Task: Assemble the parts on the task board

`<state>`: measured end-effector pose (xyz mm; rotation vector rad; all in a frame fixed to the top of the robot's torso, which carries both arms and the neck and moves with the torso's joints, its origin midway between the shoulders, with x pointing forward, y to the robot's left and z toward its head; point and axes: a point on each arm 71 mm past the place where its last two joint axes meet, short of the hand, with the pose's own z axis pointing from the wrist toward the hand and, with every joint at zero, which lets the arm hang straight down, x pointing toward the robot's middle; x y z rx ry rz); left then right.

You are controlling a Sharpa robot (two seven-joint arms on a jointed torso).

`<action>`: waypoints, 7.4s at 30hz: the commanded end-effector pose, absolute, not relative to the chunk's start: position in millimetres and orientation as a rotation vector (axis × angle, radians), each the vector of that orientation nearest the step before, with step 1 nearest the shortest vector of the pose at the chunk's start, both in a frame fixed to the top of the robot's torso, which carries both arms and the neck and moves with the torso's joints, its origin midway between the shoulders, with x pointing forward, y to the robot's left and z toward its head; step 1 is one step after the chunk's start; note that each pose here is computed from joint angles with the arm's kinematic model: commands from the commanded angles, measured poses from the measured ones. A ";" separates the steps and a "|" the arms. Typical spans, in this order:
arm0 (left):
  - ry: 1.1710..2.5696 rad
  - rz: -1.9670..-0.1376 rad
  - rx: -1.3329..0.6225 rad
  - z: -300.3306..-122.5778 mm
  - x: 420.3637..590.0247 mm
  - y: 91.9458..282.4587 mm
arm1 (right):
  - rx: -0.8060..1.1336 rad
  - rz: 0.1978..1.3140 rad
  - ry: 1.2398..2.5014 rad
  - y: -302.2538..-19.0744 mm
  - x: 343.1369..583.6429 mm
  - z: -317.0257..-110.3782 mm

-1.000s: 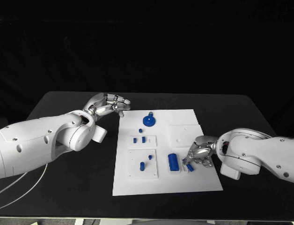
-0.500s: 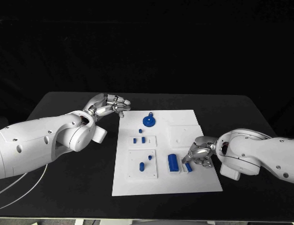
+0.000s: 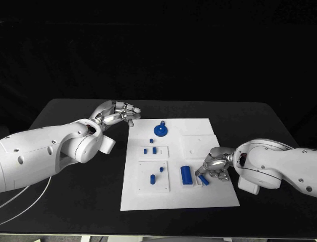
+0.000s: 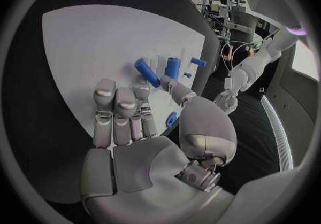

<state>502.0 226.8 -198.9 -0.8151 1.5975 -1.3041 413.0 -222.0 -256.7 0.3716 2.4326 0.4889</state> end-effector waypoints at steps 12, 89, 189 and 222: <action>1.601 -1.319 -0.808 -197.9 501.5 225.1 | 0.312 0.501 2.446 -219.9 410.3 -256.8; 1.609 -1.305 -0.809 -198.6 501.4 226.2 | 0.235 0.442 2.401 -218.2 417.5 -245.8; 1.597 -1.304 -0.816 -198.8 504.5 229.9 | 0.224 0.592 2.324 -238.3 435.0 -245.0; 1.381 -1.320 -1.050 -180.7 566.5 276.5 | 0.860 1.163 1.589 -276.7 577.7 -217.3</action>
